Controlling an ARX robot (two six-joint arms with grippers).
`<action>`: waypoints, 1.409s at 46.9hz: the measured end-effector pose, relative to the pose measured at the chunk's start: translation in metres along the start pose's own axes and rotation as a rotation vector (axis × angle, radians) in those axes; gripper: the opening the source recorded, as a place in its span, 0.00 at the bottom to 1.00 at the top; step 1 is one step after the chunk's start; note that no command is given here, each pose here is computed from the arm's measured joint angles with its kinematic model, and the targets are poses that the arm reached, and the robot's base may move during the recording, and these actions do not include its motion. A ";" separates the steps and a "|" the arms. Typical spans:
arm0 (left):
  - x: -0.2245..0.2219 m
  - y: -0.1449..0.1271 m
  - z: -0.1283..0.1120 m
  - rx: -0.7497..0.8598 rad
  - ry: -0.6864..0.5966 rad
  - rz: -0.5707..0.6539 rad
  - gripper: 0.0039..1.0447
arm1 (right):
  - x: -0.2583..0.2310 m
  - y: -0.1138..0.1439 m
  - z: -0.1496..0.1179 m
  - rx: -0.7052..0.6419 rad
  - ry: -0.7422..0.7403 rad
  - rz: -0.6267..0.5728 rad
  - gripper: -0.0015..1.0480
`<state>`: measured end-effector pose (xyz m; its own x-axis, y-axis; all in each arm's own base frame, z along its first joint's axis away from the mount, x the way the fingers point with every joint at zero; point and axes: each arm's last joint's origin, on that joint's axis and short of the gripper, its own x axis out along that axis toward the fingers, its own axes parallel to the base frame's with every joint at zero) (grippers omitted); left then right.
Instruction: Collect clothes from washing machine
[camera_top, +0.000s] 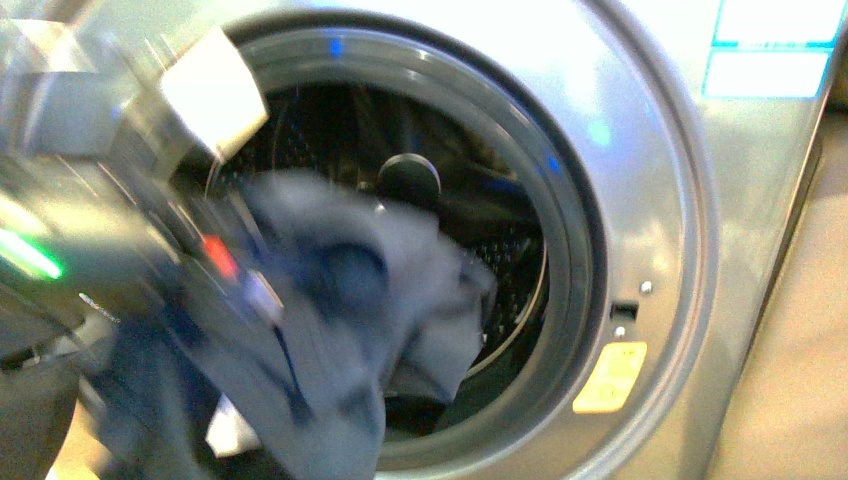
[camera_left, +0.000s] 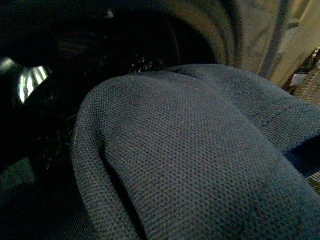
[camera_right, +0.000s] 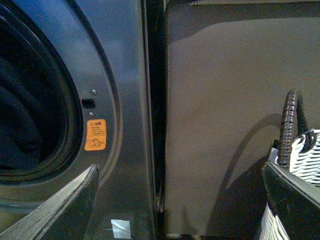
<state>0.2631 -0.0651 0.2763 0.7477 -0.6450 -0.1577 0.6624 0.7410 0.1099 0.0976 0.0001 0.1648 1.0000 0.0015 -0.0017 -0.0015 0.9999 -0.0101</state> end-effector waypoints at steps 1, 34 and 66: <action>-0.003 -0.001 0.004 0.005 -0.011 -0.008 0.13 | 0.000 0.000 0.000 0.000 0.000 0.000 0.93; -0.037 -0.033 0.150 0.162 -0.282 -0.126 0.13 | 0.000 0.000 0.000 0.000 0.000 0.000 0.93; -0.014 -0.056 0.272 0.132 -0.384 -0.200 0.13 | 0.000 0.000 0.000 0.000 0.000 0.000 0.93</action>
<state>0.2278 -0.1484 0.5397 0.5505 -0.8143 0.1842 0.7772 0.5804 0.2429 0.0976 0.0001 0.1648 1.0000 0.0015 -0.0017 -0.0015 0.9999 -0.0101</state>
